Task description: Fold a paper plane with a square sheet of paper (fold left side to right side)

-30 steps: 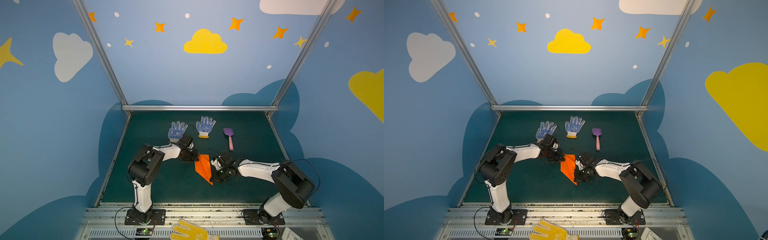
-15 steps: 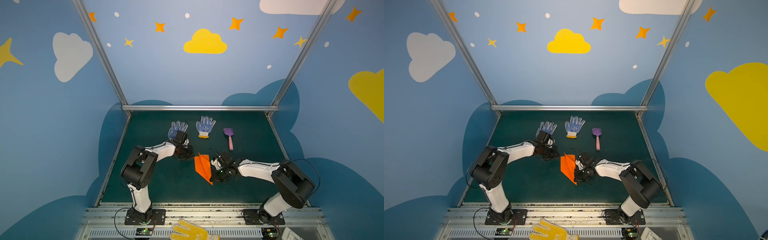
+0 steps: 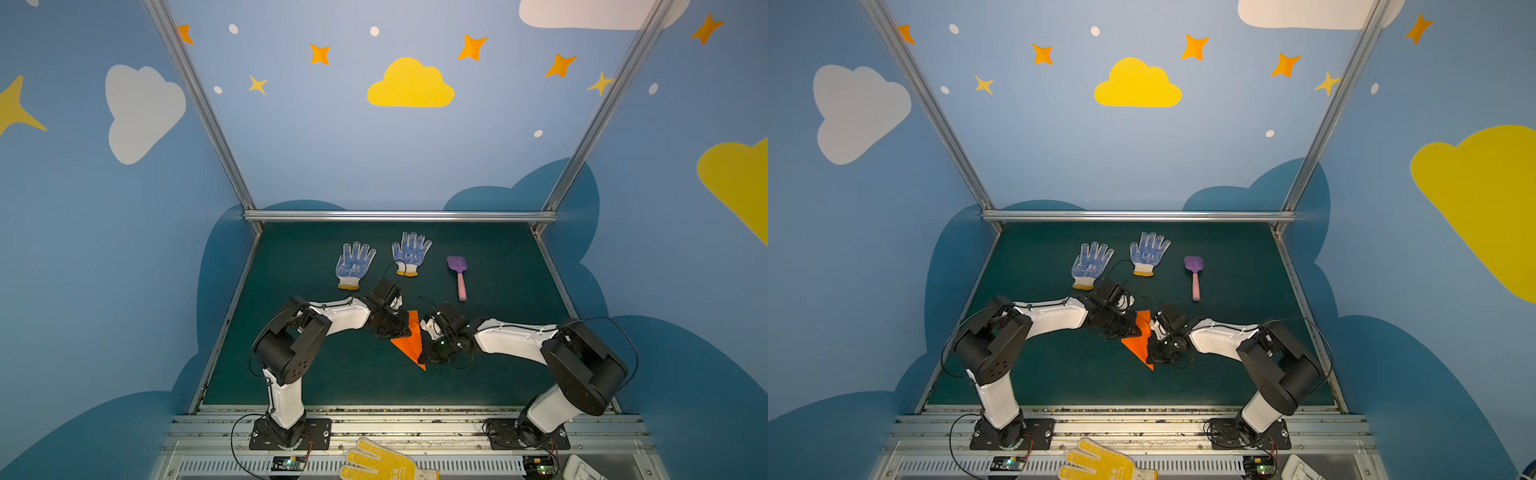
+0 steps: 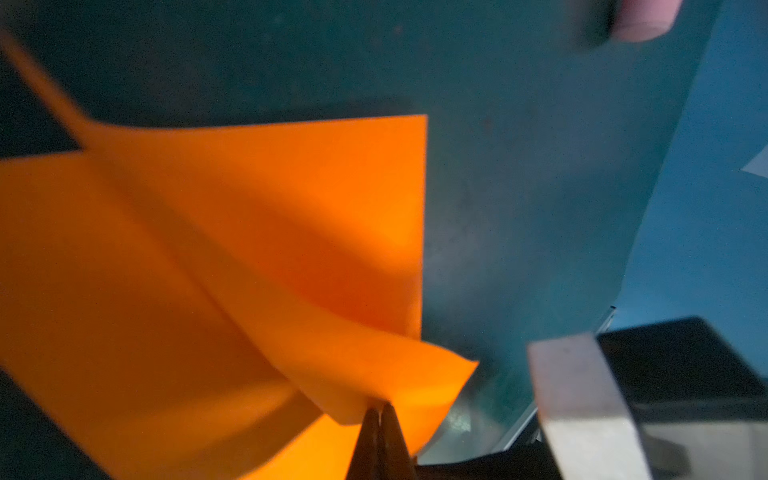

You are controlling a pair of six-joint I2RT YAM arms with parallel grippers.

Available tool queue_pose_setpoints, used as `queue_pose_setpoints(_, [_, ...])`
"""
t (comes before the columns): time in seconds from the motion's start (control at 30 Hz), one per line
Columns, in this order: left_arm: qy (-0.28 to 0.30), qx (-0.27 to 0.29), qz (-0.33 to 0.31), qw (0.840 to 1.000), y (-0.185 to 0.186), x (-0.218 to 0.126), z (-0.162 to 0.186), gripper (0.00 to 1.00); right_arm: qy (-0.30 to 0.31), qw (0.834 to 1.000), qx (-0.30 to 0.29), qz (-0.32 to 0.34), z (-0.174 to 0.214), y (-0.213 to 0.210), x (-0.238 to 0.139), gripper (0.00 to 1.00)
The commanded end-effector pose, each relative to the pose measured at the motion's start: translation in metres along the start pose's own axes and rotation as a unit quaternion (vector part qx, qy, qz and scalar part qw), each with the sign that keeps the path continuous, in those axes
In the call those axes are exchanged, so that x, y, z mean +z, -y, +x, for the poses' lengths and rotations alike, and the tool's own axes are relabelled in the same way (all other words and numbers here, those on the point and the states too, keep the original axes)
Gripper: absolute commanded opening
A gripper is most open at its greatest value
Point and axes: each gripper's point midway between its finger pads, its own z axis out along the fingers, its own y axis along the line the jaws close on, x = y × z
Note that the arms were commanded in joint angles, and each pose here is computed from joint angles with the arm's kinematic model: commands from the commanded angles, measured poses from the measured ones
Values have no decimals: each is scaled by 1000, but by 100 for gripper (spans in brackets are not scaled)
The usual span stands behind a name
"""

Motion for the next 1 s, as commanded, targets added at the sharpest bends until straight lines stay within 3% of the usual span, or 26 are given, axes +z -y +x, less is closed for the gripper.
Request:
queue_pose_setpoints(0.0, [20, 0, -10, 1000, -4, 0, -18, 4, -46, 995, 34, 81, 32, 45, 18, 0])
queue_pose_setpoints(0.77, [47, -72, -96, 992, -103, -7, -68, 4, -53, 993, 48, 90, 44, 59, 21, 0])
queue_pose_setpoints(0.97, [57, -79, -105, 990, -112, -12, -83, 4, -53, 993, 50, 88, 45, 60, 22, 0])
